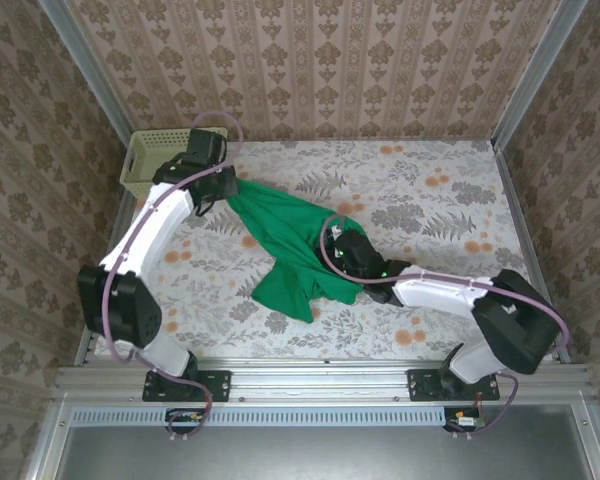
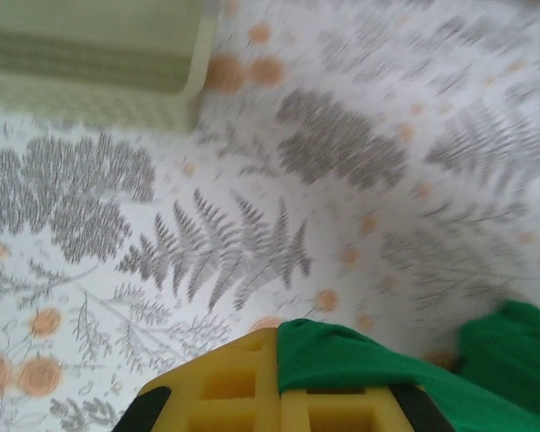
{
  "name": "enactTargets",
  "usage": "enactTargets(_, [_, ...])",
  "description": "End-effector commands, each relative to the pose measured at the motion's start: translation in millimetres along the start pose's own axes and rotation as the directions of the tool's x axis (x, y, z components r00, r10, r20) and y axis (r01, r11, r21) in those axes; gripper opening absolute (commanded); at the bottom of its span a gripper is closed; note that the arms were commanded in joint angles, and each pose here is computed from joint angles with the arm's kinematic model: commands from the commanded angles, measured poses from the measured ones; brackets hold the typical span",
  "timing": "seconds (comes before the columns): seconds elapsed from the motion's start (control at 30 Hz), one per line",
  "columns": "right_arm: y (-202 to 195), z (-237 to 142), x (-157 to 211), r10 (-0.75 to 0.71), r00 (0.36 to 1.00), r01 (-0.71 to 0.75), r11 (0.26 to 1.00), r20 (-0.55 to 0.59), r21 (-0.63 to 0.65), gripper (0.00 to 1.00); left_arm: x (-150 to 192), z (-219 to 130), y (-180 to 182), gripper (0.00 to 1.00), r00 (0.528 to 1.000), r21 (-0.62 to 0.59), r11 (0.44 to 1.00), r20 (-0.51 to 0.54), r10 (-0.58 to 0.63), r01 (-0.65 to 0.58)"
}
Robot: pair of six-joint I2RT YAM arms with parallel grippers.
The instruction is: Fold the inside-out t-shirt
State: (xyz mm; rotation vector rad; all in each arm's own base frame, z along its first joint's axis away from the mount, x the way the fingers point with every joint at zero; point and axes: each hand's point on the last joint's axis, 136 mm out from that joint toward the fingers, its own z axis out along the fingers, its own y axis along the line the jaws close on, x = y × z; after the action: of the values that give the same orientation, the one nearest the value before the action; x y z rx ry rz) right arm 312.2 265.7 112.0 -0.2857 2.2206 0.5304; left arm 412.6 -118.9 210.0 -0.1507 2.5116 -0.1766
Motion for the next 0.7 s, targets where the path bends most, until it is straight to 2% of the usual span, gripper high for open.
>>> enactTargets(0.0, [26, -21, -17, -0.021, 0.997, 0.032, 0.988, 0.076, -0.150, 0.00, 20, 26, 24, 0.00, 0.995, -0.135, 0.991, -0.094, -0.016, 0.003])
enactTargets(0.13, [32, -28, -10, -0.033, 0.997, 0.044, 0.980, 0.063, -0.196, 0.00, 44, 57, 31, 0.00, 0.980, -0.189, 0.982, -0.198, -0.011, -0.027])
enactTargets(0.27, [22, -36, -16, -0.021, 0.994, 0.037, 0.988, 0.104, -0.148, 0.00, 71, 72, 17, 0.00, 0.956, -0.162, 0.981, -0.287, 0.060, -0.111])
enactTargets(0.37, [16, -30, -14, -0.039, 0.995, 0.049, 0.993, 0.097, -0.109, 0.00, 93, 73, -19, 0.02, 0.940, -0.012, 0.988, -0.311, 0.140, -0.151])
enactTargets(0.47, [16, -12, -3, -0.016, 0.998, 0.022, 0.994, 0.060, -0.111, 0.00, 114, 61, -62, 0.12, 0.935, 0.142, 0.974, -0.287, 0.210, -0.175])
enactTargets(0.53, [17, 5, 11, -0.001, 1.000, 0.002, 0.993, 0.014, -0.116, 0.00, 126, 51, -81, 0.18, 0.938, 0.249, 0.957, -0.272, 0.215, -0.147])
enactTargets(0.67, [17, 23, 29, 0.049, 0.999, -0.052, 0.991, -0.022, -0.126, 0.00, 140, 17, -104, 0.39, 0.968, 0.434, 0.891, -0.133, 0.213, -0.136])
